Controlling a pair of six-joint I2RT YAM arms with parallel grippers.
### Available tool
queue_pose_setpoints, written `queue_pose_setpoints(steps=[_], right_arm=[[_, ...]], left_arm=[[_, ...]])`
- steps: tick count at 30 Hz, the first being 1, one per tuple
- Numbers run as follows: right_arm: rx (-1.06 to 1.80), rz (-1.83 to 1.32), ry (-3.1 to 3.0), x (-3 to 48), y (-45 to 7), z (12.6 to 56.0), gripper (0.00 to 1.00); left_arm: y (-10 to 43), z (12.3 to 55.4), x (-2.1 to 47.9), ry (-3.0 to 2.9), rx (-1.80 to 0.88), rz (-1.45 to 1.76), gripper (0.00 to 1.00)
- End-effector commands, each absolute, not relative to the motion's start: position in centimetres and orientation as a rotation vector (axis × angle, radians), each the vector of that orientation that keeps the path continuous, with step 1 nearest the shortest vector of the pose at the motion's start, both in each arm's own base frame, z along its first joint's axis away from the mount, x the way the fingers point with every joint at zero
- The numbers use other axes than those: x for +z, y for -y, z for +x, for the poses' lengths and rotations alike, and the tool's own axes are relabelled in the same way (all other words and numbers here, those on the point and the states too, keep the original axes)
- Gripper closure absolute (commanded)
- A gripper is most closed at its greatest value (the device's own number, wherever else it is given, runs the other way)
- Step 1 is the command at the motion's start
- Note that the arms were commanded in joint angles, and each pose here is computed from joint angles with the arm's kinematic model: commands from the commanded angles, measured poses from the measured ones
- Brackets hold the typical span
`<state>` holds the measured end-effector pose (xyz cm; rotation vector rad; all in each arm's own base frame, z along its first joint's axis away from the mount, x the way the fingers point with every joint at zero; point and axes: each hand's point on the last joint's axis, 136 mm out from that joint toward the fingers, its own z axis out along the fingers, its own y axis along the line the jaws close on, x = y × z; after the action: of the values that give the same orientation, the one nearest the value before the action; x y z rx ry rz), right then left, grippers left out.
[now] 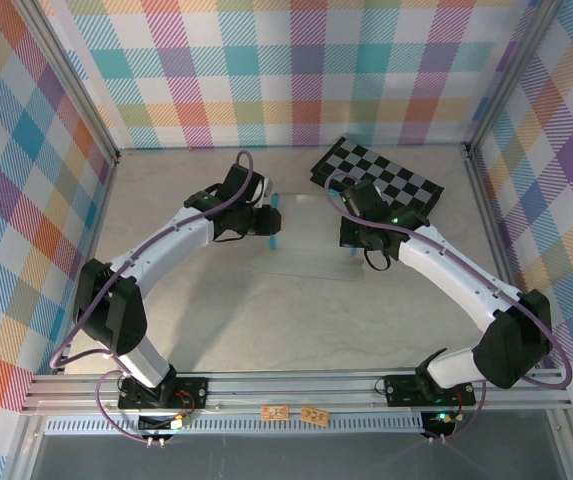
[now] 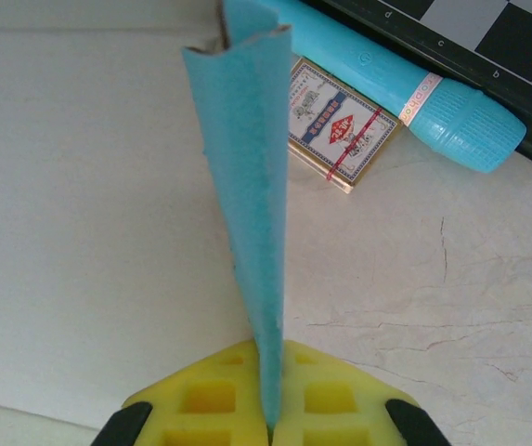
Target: Fold the paper box
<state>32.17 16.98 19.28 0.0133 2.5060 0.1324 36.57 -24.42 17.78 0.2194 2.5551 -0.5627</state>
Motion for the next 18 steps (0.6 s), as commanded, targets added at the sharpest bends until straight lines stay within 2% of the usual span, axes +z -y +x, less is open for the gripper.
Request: queue_pose_setpoints(steps=[1,4,10,14,18], right_arm=[[0.155,-0.006,-2.475,21.1,-17.2,32.0,1.0],[0.151,0.0,-2.472,21.3,-17.1,32.0,1.0],[0.151,0.014,-2.461,21.9,-17.1,32.3,1.0],[0.148,0.01,-2.442,22.4,-17.2,32.3,1.0],[0.136,0.007,-2.434,22.7,-17.1,32.0,1.0]], left_arm=[[24.4,36.6,17.9,-2.544,-0.596,0.231,0.75],[24.2,36.4,17.6,-2.551,-0.576,0.232,0.75],[24.2,35.7,17.3,-2.551,-0.468,0.315,0.83],[21.3,36.3,17.5,-2.533,-0.16,0.232,0.98],[18.4,36.6,18.5,-2.48,0.1,0.118,1.0]])
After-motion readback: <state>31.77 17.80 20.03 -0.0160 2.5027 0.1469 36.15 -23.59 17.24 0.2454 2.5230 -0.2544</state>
